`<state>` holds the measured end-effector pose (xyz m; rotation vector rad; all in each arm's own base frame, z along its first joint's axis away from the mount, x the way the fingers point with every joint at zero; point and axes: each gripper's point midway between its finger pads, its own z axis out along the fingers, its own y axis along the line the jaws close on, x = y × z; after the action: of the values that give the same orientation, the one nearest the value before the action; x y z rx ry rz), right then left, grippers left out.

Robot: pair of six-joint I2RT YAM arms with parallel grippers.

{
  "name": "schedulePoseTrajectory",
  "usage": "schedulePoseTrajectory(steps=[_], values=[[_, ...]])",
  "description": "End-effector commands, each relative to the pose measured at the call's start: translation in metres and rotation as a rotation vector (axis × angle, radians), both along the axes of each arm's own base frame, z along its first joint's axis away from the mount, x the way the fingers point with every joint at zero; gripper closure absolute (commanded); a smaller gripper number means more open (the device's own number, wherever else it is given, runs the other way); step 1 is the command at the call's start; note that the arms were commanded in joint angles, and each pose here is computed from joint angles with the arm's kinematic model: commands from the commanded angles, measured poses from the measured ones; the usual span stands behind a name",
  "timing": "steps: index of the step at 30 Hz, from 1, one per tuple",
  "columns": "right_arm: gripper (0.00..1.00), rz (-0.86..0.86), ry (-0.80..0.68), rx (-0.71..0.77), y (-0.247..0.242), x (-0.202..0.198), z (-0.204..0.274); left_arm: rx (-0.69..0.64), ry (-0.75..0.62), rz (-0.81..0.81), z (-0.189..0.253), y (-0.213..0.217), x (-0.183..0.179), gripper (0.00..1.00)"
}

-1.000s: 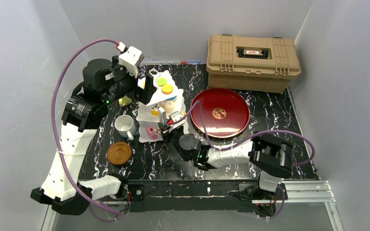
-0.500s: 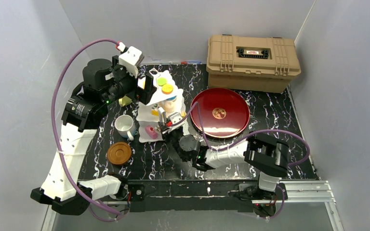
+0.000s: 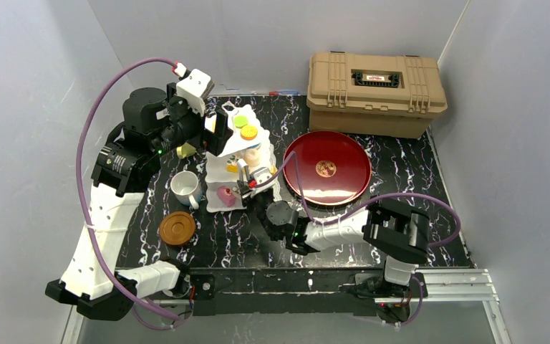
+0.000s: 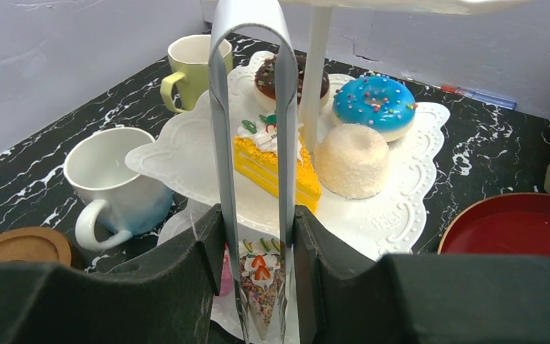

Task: Serve the afternoon tea
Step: Place the desert on the desert table.

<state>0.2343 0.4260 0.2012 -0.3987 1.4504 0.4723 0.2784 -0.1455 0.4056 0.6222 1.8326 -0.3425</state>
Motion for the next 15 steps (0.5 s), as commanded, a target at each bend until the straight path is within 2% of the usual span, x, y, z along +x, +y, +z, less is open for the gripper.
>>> schedulePoseTrajectory(steps=[1,8,15], values=[[0.59,-0.074,-0.035,0.097,-0.011,0.014,0.027,-0.017,-0.031,0.002,0.014,0.004,-0.008,0.01],[0.6,-0.038,-0.031,0.133,-0.015,0.008,0.037,-0.017,-0.021,-0.002,0.01,0.003,-0.008,0.01],[0.59,-0.007,-0.015,0.108,-0.006,-0.007,0.022,-0.022,-0.025,-0.003,0.013,0.003,-0.008,0.01]])
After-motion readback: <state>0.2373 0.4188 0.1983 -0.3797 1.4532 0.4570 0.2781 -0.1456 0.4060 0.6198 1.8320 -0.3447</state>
